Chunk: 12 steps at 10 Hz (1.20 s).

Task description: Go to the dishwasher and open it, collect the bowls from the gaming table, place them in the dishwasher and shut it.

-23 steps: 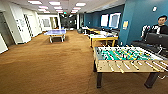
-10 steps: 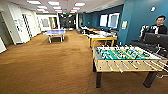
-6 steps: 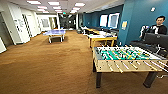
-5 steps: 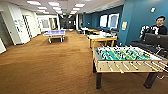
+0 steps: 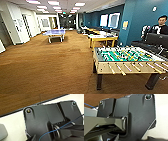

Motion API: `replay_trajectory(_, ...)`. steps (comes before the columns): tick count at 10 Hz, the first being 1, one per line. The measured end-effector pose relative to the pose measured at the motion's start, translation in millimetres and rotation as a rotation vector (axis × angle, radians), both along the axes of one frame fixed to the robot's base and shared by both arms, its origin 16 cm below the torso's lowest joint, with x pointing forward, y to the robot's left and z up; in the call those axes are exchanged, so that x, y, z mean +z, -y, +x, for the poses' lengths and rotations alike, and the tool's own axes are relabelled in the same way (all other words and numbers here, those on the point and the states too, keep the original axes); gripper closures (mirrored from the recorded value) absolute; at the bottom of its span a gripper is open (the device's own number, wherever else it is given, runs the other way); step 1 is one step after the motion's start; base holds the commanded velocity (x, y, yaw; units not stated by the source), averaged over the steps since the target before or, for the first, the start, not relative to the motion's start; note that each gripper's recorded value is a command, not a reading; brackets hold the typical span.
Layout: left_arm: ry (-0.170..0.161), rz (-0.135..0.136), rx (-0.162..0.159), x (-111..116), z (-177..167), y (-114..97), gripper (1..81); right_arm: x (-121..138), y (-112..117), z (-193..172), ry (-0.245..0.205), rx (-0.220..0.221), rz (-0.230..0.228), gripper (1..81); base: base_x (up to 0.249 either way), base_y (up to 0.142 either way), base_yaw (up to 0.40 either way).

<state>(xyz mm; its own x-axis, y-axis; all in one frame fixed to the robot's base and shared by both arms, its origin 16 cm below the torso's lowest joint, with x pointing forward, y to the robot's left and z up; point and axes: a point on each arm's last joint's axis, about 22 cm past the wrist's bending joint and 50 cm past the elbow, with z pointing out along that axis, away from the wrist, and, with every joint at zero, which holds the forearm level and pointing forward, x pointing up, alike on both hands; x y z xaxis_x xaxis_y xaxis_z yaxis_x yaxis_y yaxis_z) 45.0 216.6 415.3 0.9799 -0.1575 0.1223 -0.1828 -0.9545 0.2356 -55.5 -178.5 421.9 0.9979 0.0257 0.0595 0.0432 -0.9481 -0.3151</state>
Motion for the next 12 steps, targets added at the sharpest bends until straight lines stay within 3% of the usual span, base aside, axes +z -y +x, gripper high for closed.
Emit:
replay_trajectory(9, 0.005, 0.000, 0.001, 0.0, 4.6, -0.2, 1.0, 0.2, -2.3, 3.1, 0.002, 0.000, 0.003, 1.0, 0.055, 0.000, 0.000)
replay_trajectory(12, 0.000, 0.001, 0.000, -0.1, 0.1, -0.6, 1.0, 0.2, -2.8, 1.2, 0.001, 0.000, 0.003, 1.0, 0.000, 0.074, 0.000)
